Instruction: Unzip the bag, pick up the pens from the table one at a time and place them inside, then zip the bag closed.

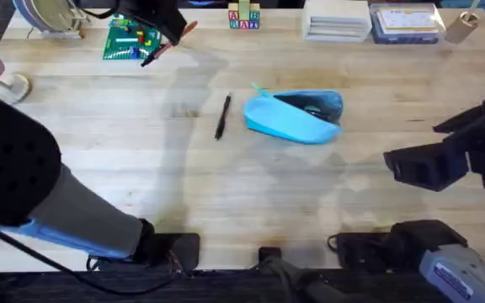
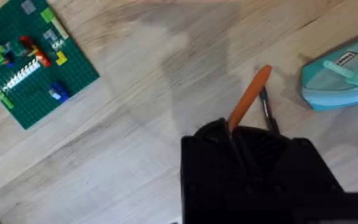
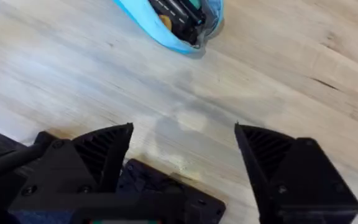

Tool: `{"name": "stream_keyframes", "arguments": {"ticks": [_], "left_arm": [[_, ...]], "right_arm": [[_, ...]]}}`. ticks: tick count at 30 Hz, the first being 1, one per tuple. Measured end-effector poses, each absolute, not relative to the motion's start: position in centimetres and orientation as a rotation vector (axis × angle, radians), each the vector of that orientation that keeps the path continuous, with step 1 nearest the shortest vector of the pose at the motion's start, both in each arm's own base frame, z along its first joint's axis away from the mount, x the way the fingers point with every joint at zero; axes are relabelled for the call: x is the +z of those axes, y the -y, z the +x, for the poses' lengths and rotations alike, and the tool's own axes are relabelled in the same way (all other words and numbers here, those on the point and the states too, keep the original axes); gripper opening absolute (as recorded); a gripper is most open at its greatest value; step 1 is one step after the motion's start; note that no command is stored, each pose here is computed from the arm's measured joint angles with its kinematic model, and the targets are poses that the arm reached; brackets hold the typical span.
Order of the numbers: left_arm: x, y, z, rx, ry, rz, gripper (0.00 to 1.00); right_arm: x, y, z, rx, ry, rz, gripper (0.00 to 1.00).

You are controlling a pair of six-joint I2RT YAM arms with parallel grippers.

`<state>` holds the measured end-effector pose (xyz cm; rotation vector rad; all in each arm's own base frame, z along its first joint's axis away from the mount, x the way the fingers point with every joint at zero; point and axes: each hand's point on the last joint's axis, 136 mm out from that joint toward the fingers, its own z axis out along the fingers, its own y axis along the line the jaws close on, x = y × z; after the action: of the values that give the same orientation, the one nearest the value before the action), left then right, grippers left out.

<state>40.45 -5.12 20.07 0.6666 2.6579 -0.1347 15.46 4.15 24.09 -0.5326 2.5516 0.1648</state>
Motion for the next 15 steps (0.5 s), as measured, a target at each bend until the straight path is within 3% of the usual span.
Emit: {"name": "stream_keyframes", "arguments": {"ticks": [9, 11, 15], "left_arm": [[22.2, 11.1, 38.7, -0.165, -2.538, 0.895, 0.043], [23.5, 17.7, 36.5, -0.234, -2.382, 1.145, 0.042], [23.8, 20.8, 35.5, -0.254, -2.290, 1.268, 0.042]], "right_arm": [[24.1, -4.1, 15.5, 0.165, -2.552, -0.533, 0.997], [24.1, -4.1, 15.5, 0.165, -2.552, -0.533, 0.997], [24.1, -4.1, 15.5, 0.165, -2.552, -0.533, 0.998]]}}
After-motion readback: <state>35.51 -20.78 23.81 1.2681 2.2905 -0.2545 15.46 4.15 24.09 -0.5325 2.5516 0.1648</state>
